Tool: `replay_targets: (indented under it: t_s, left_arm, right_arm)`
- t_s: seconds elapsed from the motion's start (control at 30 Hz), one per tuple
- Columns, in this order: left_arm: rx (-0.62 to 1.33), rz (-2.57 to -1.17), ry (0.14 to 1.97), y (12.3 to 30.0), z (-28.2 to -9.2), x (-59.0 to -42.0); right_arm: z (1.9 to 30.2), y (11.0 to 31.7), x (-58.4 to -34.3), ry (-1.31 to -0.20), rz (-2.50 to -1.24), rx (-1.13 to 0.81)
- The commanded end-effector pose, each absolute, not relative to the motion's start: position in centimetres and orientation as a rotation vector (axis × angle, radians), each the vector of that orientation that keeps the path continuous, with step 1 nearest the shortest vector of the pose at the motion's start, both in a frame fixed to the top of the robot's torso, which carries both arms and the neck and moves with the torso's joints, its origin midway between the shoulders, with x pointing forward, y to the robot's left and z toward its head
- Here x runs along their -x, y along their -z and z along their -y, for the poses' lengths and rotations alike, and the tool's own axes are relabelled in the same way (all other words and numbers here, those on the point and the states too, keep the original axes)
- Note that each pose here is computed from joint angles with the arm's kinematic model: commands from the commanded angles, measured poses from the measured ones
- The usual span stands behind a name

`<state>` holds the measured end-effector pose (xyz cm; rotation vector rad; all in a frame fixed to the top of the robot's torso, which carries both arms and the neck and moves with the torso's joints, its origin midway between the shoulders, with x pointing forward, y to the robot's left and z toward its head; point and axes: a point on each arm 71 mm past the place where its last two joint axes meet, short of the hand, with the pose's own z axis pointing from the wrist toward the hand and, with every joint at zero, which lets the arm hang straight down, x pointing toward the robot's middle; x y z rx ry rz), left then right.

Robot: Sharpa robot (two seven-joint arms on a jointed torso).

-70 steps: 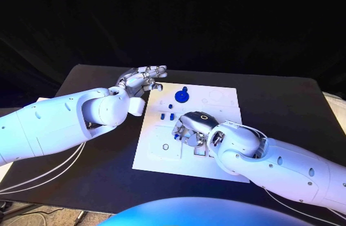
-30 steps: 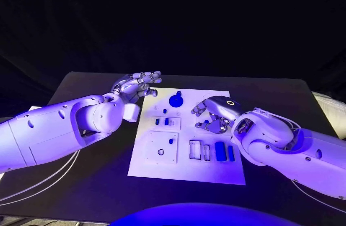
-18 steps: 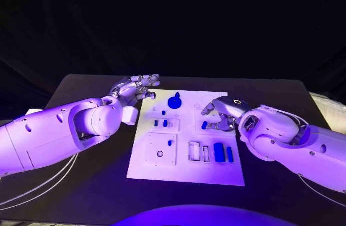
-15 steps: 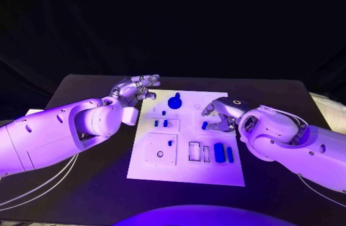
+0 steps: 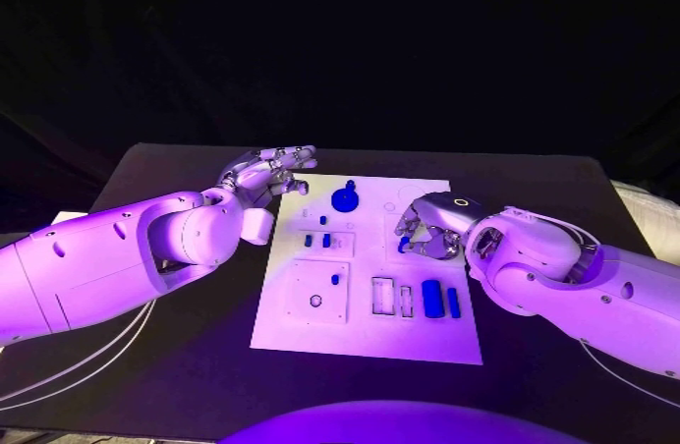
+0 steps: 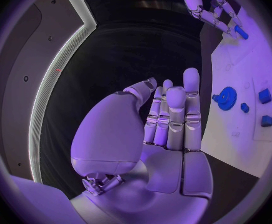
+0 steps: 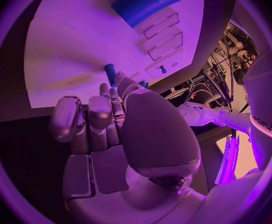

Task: Assemble the parts on the task board

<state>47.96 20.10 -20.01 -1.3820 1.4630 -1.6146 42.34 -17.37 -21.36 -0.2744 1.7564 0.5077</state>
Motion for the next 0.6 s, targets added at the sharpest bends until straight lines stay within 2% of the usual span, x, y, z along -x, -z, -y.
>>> replay_targets:
  t_s: [0.03, 0.6]
  left_arm:
    - [1.37, -1.473, 1.639, 19.9, -19.8, -47.9]
    - [1.374, -1.478, 1.633, 20.0, -19.9, -48.0]
  right_arm:
    - [17.1, 21.6, -42.3, -0.508, -1.764, 0.316]
    - [16.5, 22.8, -42.4, -0.464, -1.792, 0.357]
